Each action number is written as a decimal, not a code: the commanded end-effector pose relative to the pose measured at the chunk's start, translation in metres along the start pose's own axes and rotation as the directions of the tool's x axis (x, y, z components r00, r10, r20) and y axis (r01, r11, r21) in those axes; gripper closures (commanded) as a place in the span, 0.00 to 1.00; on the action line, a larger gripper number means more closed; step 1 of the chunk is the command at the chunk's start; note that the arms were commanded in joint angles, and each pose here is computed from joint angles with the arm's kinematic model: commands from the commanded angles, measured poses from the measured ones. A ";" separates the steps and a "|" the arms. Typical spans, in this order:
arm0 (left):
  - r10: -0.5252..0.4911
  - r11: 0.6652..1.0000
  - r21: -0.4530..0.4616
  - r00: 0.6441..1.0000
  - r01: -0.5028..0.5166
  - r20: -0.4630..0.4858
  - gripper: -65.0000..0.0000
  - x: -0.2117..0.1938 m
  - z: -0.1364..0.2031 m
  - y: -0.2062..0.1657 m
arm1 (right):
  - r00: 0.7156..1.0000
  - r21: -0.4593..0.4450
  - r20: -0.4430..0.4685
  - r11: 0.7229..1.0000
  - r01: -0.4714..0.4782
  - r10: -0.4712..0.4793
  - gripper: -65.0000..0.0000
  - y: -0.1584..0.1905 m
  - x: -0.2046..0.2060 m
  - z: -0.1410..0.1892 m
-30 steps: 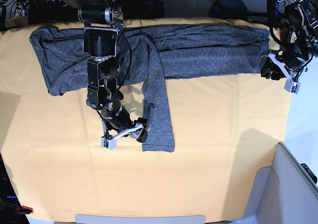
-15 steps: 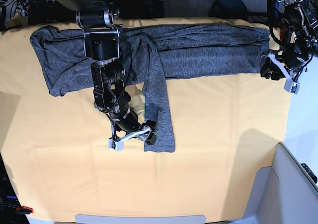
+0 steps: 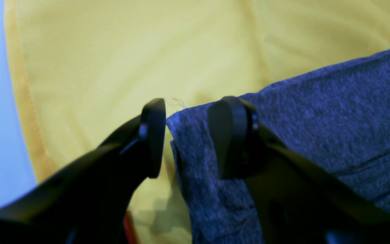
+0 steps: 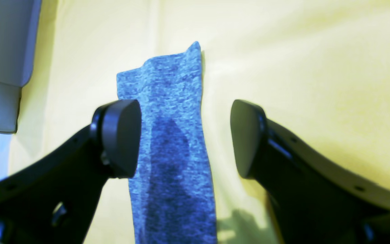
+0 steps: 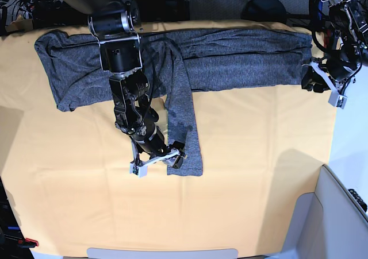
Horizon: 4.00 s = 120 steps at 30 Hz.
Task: Fold the T-shirt properly
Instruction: 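Move the right gripper down the sleeve and grasp its cuff, then lift the sleeve cuff and lay it along the strip toward the left gripper, then open the right gripper and move it back to the strip's end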
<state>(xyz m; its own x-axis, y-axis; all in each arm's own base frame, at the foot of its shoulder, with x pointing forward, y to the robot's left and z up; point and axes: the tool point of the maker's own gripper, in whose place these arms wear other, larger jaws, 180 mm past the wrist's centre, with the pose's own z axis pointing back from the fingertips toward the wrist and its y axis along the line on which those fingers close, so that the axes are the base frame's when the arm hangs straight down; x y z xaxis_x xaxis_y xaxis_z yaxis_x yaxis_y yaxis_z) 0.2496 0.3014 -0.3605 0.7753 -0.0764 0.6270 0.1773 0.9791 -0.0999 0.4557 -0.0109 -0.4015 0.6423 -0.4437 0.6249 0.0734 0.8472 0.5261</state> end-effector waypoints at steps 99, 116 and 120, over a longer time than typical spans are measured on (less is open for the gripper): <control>0.085 0.974 0.192 0.978 -0.122 0.189 0.64 0.028 0.059 0.071 | 0.386 0.631 0.275 0.138 -0.764 0.881 0.99 0.255 -0.230 0.139; 0.083 0.975 0.189 0.979 -0.119 0.188 0.64 0.029 0.058 0.070 | 0.317 0.696 0.320 0.006 -0.718 0.893 0.15 0.254 -0.267 0.163; 0.084 0.974 0.190 0.978 -0.120 0.189 0.64 0.029 0.058 0.070 | 0.374 0.665 0.324 0.072 -0.743 0.869 0.12 0.264 -0.234 0.153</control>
<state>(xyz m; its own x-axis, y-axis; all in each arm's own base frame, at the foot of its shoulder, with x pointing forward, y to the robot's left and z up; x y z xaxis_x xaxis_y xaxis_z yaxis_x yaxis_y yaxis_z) 0.2412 0.3733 -0.3211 0.6936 0.0647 0.7174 -0.0431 0.9979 -0.0483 0.1974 0.2585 -0.3506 0.0896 0.5465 0.8326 -0.9820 0.1879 -0.0176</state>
